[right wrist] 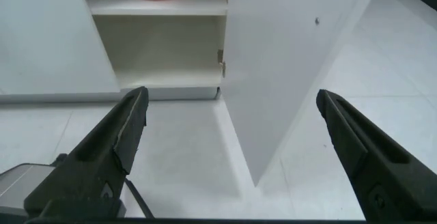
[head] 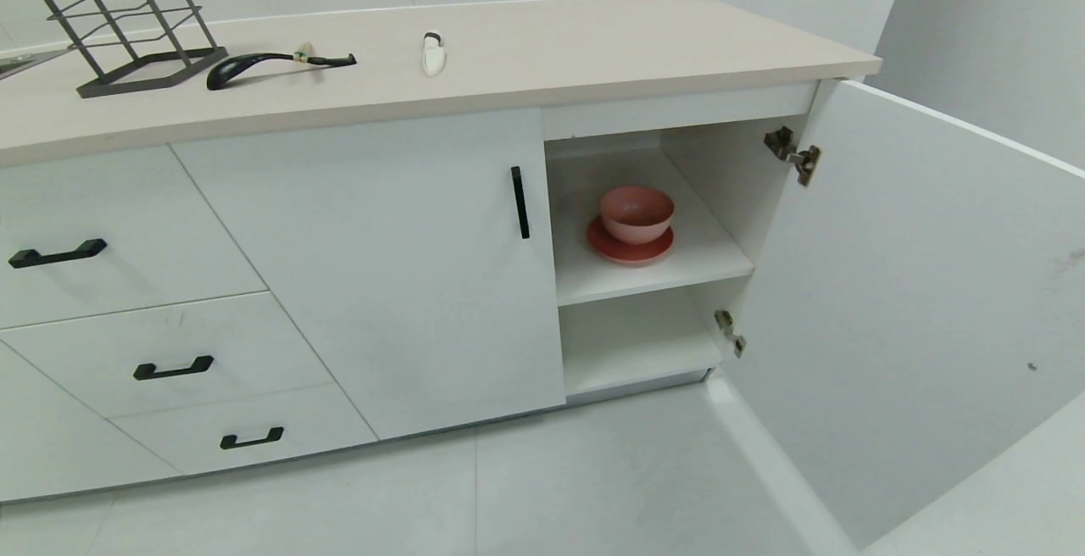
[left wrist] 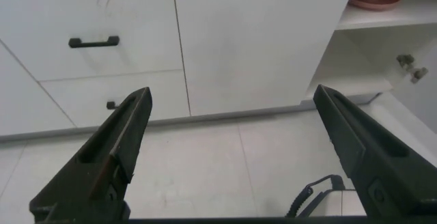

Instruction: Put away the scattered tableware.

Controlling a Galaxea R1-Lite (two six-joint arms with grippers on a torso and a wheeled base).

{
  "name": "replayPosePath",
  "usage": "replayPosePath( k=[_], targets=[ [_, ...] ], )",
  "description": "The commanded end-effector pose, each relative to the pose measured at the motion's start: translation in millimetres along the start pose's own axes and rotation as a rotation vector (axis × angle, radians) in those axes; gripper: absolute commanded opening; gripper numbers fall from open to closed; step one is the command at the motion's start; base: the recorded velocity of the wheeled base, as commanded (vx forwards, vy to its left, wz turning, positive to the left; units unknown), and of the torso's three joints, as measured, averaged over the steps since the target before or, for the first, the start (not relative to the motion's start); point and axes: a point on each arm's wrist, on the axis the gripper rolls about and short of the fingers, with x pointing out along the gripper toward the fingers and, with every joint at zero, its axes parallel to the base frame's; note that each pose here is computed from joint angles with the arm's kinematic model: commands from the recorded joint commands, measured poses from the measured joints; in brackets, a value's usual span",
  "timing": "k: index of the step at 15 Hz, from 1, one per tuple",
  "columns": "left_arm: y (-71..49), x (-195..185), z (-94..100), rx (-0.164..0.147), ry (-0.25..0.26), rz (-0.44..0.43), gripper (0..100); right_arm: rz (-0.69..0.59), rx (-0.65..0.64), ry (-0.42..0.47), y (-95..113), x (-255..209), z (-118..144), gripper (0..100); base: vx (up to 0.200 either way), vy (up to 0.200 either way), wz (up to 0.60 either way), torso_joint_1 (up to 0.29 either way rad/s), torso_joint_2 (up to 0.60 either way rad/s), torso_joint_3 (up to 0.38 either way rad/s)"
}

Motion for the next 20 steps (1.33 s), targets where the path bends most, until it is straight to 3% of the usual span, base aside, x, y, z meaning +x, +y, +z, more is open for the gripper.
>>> replayPosePath(
  k=[1, 7, 20],
  targets=[
    [0.0, 0.1, 0.1, -0.001, 0.001, 0.002, 100, -0.007, 0.006, 0.001, -0.1, -0.3, -0.3, 100, 0.0, 0.0, 0.0, 0.0, 0.0, 0.0],
    [0.1, 0.1, 0.1, 0.009, 0.001, 0.003, 100, 0.007, 0.01, 0.007, -0.1, 0.2, -0.2, 100, 0.0, 0.0, 0.0, 0.0, 0.0, 0.0],
    [0.1, 0.1, 0.1, 0.018, 0.001, 0.003, 100, -0.01, 0.023, 0.004, -0.2, -0.1, -0.8, 100, 0.0, -0.2, 0.0, 0.002, 0.0, 0.001]
  ],
)
